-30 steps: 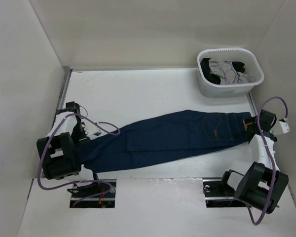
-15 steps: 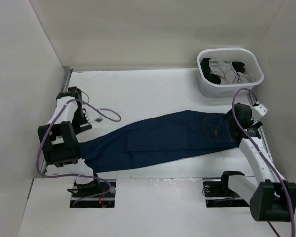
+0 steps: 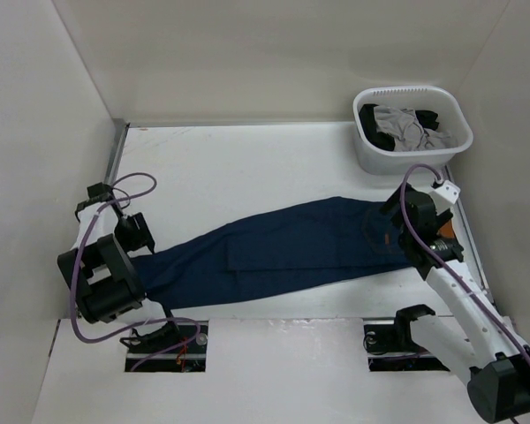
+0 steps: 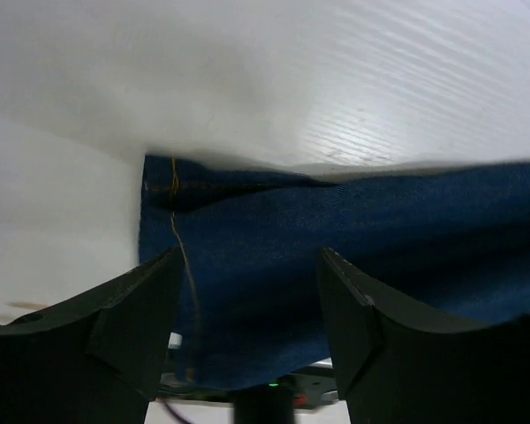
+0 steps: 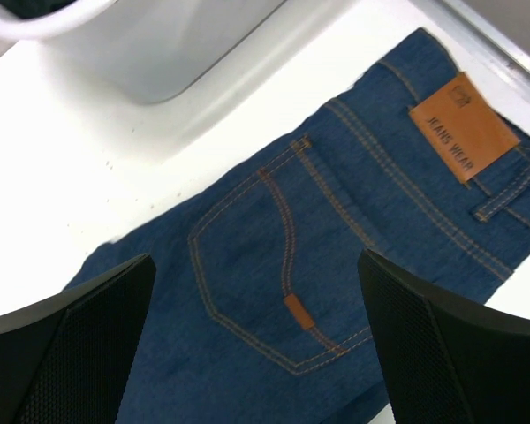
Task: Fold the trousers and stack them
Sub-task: Fold the trousers
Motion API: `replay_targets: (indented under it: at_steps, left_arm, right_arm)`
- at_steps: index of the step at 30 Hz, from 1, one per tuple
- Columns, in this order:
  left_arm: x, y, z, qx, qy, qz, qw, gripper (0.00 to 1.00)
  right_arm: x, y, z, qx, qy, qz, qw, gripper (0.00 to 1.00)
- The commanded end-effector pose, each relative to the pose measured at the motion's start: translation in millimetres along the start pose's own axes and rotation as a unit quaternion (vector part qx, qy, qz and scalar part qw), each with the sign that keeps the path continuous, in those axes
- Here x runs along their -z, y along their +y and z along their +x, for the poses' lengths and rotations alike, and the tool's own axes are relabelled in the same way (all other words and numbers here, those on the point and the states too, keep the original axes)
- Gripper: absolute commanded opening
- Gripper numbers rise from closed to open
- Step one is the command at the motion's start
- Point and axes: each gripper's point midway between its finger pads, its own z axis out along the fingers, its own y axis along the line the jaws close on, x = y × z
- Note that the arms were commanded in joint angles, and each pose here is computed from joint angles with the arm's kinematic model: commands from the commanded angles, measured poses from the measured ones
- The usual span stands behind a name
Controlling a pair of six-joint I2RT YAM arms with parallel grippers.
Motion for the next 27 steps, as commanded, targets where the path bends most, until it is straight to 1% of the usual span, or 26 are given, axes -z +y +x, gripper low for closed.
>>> replay_targets:
  at_steps: [1, 3, 4, 7, 11, 13, 16, 17, 18, 19, 20, 21, 22, 25, 27]
  left_arm:
    - [4, 4, -31, 0.162, -0.086, -0.012, 0.983, 0.61]
    - [2, 21, -35, 0.193, -0.103, -0.034, 0.975, 0.63]
    - [-2, 26, -35, 0.2, -0.099, -0.041, 0.974, 0.64]
    - [-21, 36, -27, 0.226, -0.058, -0.054, 0.971, 0.64]
    - [-41, 49, -12, 0.276, -0.008, -0.065, 0.959, 0.64]
    - [-51, 47, -4, 0.278, 0.019, -0.059, 0.959, 0.63]
    - [-59, 42, 1, 0.269, 0.041, -0.054, 0.961, 0.6]
    - [-60, 41, 5, 0.265, 0.05, -0.052, 0.961, 0.57]
    - [-60, 39, 7, 0.261, 0.056, -0.049, 0.962, 0.49]
    - [-60, 37, 8, 0.257, 0.061, -0.044, 0.964, 0.36]
    - [-60, 35, 8, 0.251, 0.065, -0.037, 0.965, 0.19]
    - [-60, 31, 7, 0.243, 0.069, -0.031, 0.967, 0.06]
    - [-61, 30, 6, 0.237, 0.075, -0.03, 0.968, 0.0]
    - [-57, 23, -13, 0.222, 0.073, -0.022, 0.972, 0.0]
    - [-48, 8, -38, 0.199, 0.049, -0.006, 0.979, 0.0]
  right_arm:
    - [7, 14, -13, -0.006, -0.015, -0.014, 1.0, 1.0]
    - [10, 21, -9, -0.009, -0.011, -0.025, 1.0, 1.0]
    - [11, 24, -7, -0.012, -0.009, -0.03, 0.999, 1.0]
    - [14, 31, -2, -0.016, -0.004, -0.036, 0.999, 1.0]
    - [20, 36, -4, -0.015, -0.009, -0.042, 0.999, 1.0]
    - [22, 36, -7, -0.018, -0.014, -0.041, 0.999, 1.0]
    - [24, 36, -11, -0.023, -0.02, -0.043, 0.999, 1.0]
    - [24, 35, -13, -0.025, -0.022, -0.042, 0.999, 1.0]
    - [24, 34, -16, -0.025, -0.025, -0.04, 0.999, 1.0]
    - [24, 34, -18, -0.027, -0.027, -0.04, 0.998, 1.0]
    - [23, 33, -19, -0.024, -0.028, -0.037, 0.999, 1.0]
    - [22, 32, -22, -0.023, -0.03, -0.033, 0.999, 1.0]
    - [19, 32, -21, -0.02, -0.028, -0.032, 0.999, 1.0]
    - [14, 30, -18, -0.014, -0.023, -0.025, 0.999, 1.0]
    - [11, 27, -15, -0.011, -0.02, -0.018, 1.0, 1.0]
